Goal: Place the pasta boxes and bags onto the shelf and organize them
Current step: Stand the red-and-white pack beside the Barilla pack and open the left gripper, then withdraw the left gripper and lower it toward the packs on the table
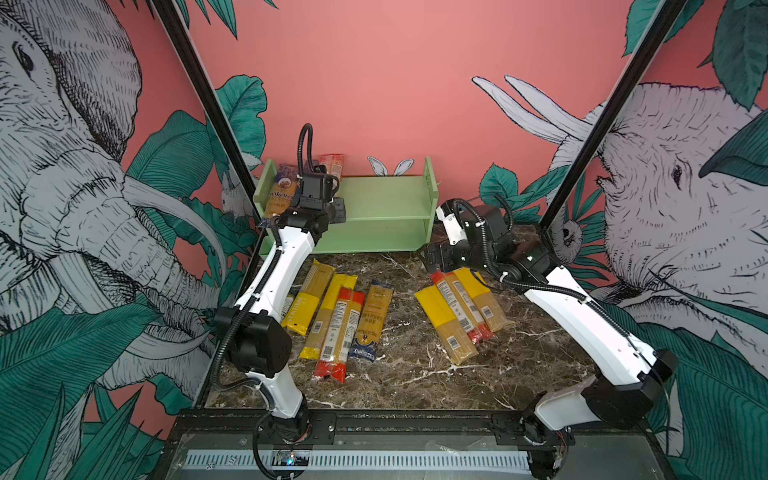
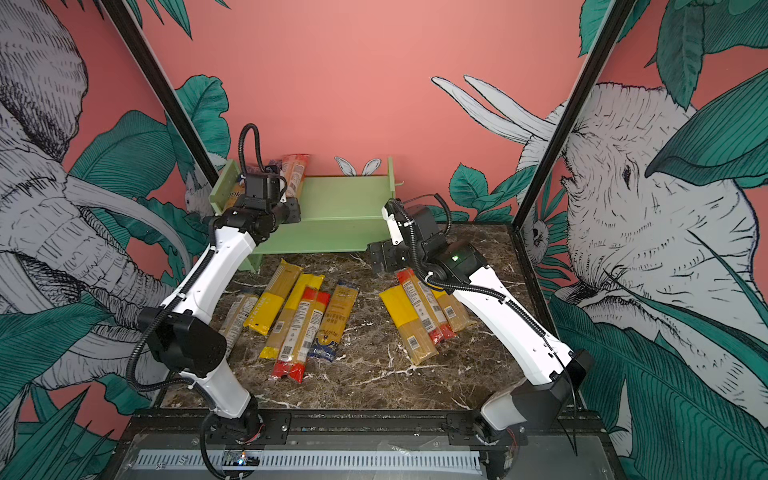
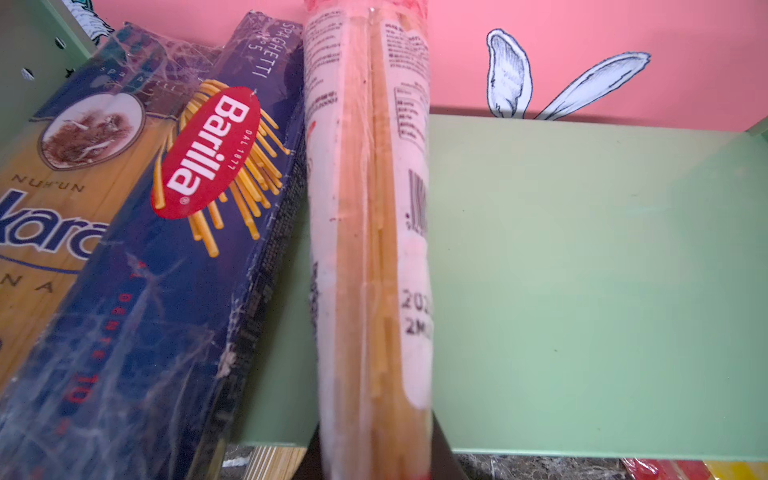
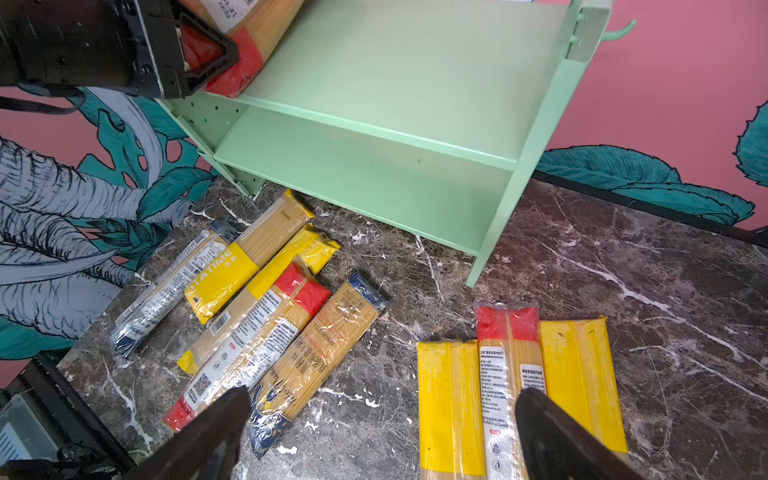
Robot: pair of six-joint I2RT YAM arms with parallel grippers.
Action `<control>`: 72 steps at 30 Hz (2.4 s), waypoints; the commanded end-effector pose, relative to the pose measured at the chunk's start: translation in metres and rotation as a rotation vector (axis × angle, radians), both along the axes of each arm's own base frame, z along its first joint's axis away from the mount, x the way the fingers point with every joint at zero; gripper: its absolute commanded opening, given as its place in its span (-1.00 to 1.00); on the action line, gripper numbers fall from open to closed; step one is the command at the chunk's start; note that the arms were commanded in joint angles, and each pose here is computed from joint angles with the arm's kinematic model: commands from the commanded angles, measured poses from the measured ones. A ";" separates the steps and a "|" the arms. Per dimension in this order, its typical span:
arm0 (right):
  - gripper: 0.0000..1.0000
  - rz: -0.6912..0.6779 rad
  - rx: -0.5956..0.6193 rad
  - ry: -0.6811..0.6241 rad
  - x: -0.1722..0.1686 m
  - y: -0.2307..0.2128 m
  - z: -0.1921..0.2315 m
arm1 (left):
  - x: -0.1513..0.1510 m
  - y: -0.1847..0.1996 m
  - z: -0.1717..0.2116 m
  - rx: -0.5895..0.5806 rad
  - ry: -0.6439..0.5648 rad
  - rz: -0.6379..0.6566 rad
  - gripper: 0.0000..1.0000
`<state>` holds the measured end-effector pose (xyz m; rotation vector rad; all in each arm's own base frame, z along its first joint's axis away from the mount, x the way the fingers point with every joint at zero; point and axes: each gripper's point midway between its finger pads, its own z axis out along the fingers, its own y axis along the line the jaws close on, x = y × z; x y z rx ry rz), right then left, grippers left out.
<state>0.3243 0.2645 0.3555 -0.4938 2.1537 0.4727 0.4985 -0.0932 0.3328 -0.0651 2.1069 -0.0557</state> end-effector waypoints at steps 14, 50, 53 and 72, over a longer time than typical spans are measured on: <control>0.98 0.013 0.008 0.002 0.008 0.006 0.002 | 0.002 -0.002 0.063 -0.100 -0.184 -0.020 -0.02; 0.97 -0.042 0.025 0.104 -0.044 -0.024 -0.060 | -0.202 -0.046 -0.038 -0.063 -0.018 -0.184 0.67; 0.98 -0.049 0.038 0.125 -0.049 -0.026 -0.071 | -0.220 -0.044 -0.077 -0.088 0.033 -0.187 0.68; 0.98 -0.045 -0.002 0.267 -0.079 -0.009 -0.152 | -0.279 -0.097 -0.237 -0.068 0.285 -0.314 0.67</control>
